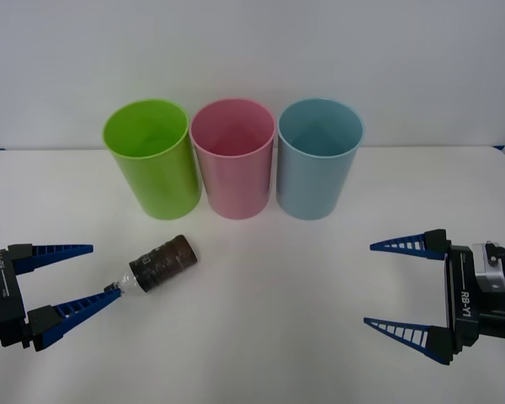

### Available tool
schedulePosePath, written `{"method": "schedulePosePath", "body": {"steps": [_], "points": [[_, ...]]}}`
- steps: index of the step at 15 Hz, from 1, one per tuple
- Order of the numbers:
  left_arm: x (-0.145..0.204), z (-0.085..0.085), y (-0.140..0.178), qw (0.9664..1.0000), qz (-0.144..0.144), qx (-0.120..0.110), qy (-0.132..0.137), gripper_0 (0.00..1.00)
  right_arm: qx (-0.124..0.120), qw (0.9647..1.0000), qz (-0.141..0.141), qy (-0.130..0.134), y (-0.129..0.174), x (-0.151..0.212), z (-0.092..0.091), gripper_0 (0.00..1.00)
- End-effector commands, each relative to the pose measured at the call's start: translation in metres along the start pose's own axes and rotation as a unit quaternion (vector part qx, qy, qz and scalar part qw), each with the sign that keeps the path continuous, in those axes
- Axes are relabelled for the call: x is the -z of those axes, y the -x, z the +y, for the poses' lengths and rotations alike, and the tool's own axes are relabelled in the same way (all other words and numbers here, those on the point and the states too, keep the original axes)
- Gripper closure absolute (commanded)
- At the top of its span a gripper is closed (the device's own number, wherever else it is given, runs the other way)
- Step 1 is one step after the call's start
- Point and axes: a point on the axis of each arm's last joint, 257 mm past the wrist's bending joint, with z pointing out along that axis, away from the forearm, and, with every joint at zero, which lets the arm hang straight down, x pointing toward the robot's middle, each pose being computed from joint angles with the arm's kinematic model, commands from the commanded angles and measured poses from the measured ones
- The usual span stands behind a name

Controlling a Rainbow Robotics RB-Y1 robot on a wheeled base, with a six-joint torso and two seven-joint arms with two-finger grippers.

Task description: Put cans in the blue bin and PET bottles in the pink bin and trash in the green bin.

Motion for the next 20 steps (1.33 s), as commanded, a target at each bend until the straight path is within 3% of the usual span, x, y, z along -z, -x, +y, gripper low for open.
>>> {"method": "schedulePosePath", "body": {"steps": [1, 20], "points": [[0.0, 0.0, 0.0, 1.0, 0.0, 0.0, 0.0, 0.0, 0.0, 1.0, 0.0, 0.0, 0.0, 0.0, 0.0, 0.0], [0.0, 0.0, 0.0, 1.0, 0.0, 0.0, 0.0, 0.0, 0.0, 1.0, 0.0, 0.0, 0.0, 0.0, 0.0, 0.0]]}}
